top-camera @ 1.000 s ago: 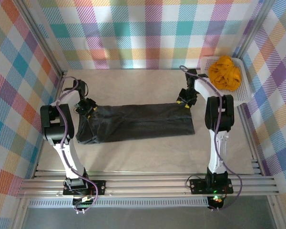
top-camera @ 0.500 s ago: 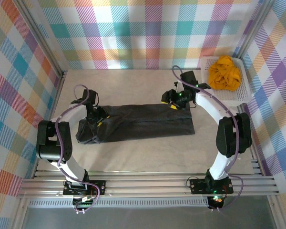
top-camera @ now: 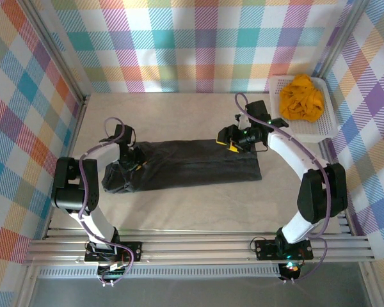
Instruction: Fold and stack the t-shirts
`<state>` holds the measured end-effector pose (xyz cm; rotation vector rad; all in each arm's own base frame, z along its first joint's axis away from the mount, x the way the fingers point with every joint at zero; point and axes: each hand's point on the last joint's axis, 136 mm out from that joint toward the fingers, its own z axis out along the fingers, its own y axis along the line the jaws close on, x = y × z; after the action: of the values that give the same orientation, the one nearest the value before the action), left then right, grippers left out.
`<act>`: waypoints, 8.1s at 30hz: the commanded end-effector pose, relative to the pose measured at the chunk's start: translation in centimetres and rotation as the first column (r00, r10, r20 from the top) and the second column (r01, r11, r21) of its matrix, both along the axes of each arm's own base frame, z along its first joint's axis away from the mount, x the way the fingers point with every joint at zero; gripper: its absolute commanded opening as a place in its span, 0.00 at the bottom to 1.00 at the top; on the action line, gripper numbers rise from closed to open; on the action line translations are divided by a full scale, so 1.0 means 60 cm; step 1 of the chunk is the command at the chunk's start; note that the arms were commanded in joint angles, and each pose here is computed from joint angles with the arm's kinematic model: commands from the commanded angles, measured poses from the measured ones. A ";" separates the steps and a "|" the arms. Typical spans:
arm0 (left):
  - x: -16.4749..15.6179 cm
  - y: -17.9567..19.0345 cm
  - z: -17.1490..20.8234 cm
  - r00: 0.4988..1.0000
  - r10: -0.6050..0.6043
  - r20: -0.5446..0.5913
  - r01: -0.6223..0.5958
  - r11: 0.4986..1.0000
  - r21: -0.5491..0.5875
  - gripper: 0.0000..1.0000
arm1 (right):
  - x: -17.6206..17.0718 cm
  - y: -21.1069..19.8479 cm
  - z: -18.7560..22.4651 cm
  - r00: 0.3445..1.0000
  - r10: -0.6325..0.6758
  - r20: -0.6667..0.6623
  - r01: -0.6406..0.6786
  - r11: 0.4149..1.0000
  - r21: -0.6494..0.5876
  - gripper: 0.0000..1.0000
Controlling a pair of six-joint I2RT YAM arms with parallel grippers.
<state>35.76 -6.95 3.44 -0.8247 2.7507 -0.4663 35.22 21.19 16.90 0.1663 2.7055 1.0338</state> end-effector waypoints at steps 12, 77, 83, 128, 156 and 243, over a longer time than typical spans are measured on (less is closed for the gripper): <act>-0.061 -0.043 0.054 0.983 0.129 -0.133 -0.143 0.985 -0.100 0.00 | -0.020 -0.005 -0.011 0.999 -0.005 -0.032 0.005 1.000 -0.003 0.54; -0.187 -0.179 0.076 0.900 0.295 -0.320 -0.333 0.940 -0.070 0.38 | -0.049 0.038 -0.044 0.996 0.036 -0.079 -0.033 0.999 0.039 0.50; -0.199 -0.063 0.148 0.929 0.326 -0.176 -0.322 0.945 0.052 0.49 | -0.052 0.044 -0.061 0.993 0.038 -0.108 -0.032 0.998 0.056 0.50; -0.220 0.025 0.082 0.948 0.249 -0.198 -0.206 0.954 0.217 0.57 | 0.034 0.056 -0.094 0.988 0.023 -0.151 -0.013 0.998 0.069 0.47; -0.082 0.135 0.008 0.958 0.285 -0.016 -0.282 0.953 0.109 0.29 | 0.060 -0.064 -0.214 0.943 -0.129 -0.308 0.109 0.991 -0.079 0.48; -0.100 0.109 0.120 0.924 0.381 -0.035 -0.365 0.906 0.217 0.29 | 0.061 -0.055 -0.168 0.979 -0.012 -0.203 -0.037 0.970 -0.238 0.46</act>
<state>30.54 1.73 10.38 -1.2695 2.5300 -0.0219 38.42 17.69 5.34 0.2670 3.0197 0.6970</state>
